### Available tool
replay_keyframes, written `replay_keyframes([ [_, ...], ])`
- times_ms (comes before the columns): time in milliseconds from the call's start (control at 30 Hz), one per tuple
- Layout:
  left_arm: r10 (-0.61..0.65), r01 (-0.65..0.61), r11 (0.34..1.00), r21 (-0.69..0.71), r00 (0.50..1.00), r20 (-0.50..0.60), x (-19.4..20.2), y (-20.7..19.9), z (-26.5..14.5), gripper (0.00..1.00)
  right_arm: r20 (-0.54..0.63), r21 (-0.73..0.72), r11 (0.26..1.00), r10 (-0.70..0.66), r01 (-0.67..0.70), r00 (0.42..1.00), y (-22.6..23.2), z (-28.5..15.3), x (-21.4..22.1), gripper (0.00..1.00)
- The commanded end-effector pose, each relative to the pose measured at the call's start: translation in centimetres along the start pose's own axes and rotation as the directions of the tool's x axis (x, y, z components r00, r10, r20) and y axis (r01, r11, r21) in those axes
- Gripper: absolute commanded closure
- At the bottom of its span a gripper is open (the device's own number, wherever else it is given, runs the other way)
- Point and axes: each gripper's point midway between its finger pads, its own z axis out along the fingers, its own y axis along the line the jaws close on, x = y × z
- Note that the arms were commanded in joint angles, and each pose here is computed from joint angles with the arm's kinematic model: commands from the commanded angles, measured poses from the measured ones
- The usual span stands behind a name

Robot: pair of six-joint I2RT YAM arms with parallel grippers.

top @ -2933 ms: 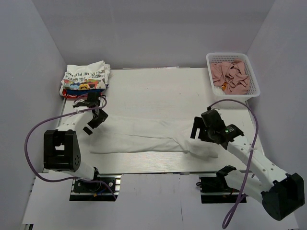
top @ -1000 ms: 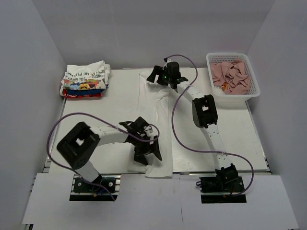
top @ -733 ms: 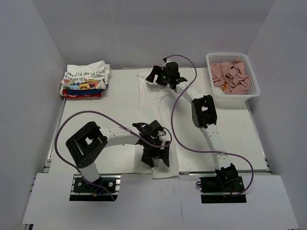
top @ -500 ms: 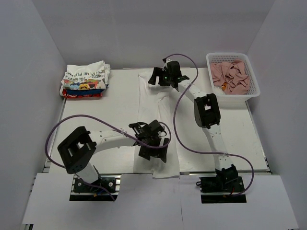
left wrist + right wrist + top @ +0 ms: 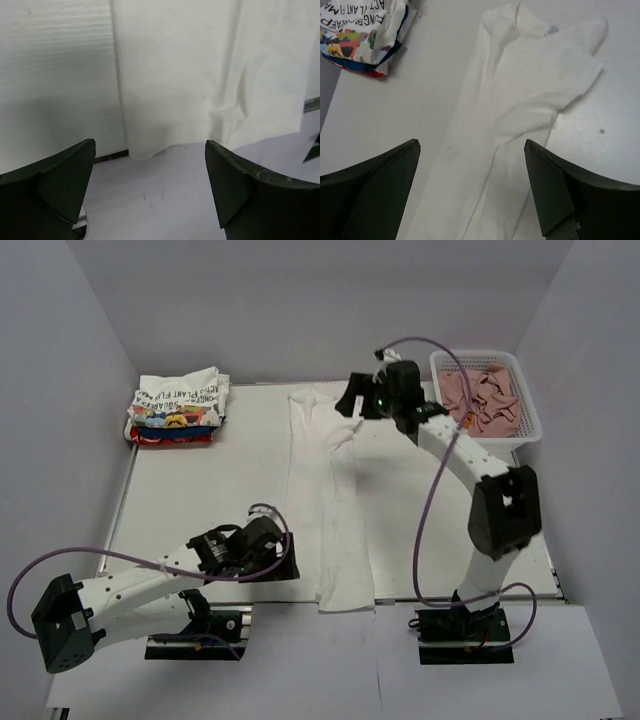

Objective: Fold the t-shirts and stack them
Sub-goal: Grab the bottom of the folded rectangular tshirt with both arms

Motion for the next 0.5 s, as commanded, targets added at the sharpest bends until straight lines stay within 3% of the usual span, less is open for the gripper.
replay_keyframes([
  [0, -0.065, 0.065, 0.998, 0.012, 0.997, 0.035, 0.1, 0.7, 0.5, 0.0, -0.078, 0.095, 0.993, 0.08, -0.072, 0.994, -2.4, -3.1, 7.8, 0.1],
  [67, -0.066, 0.065, 0.997, 0.038, 0.998, 0.018, 0.5, 0.4, 0.9, 0.0, -0.058, 0.065, 0.995, 0.081, -0.077, 0.995, -0.3, -6.2, 8.1, 0.1],
  [100, -0.055, 0.055, 0.997, 0.063, 0.998, 0.004, 0.7, -0.1, 1.2, 0.0, -0.146, 0.103, 0.991, 0.099, -0.085, 0.984, -1.6, -7.0, 12.7, 0.1],
  [133, -0.053, 0.054, 0.998, 0.044, 0.998, -0.02, 1.4, 0.5, 1.6, 0.0, -0.149, 0.091, 0.993, 0.094, -0.081, 0.984, -1.1, -8.2, 13.0, 0.1],
  [167, -0.043, 0.043, 0.999, 0.029, 0.999, -0.029, 1.5, 0.6, 2.1, 0.0, -0.248, 0.122, 0.989, 0.113, -0.085, 0.962, -1.5, -10.1, 17.2, 0.1],
  [267, -0.041, 0.04, 0.999, -0.012, 0.996, -0.085, 2.8, 1.6, 2.7, 0.0, -0.259, 0.167, 0.975, 0.185, -0.145, 0.948, -1.3, -13.5, 20.2, 0.1],
  [300, -0.041, 0.038, 0.999, -0.028, 0.993, -0.108, 3.4, 2.2, 2.9, 0.01, -0.245, 0.126, 0.981, 0.177, -0.15, 0.953, -0.1, -14.2, 19.9, 0.1],
  [467, -0.04, 0.043, 0.999, 0.019, 0.993, -0.114, 3.9, 1.9, 3.3, 0.12, -0.436, 0.095, 0.995, 0.078, -0.041, 0.897, 0.3, -18.1, 25.6, 0.1],
])
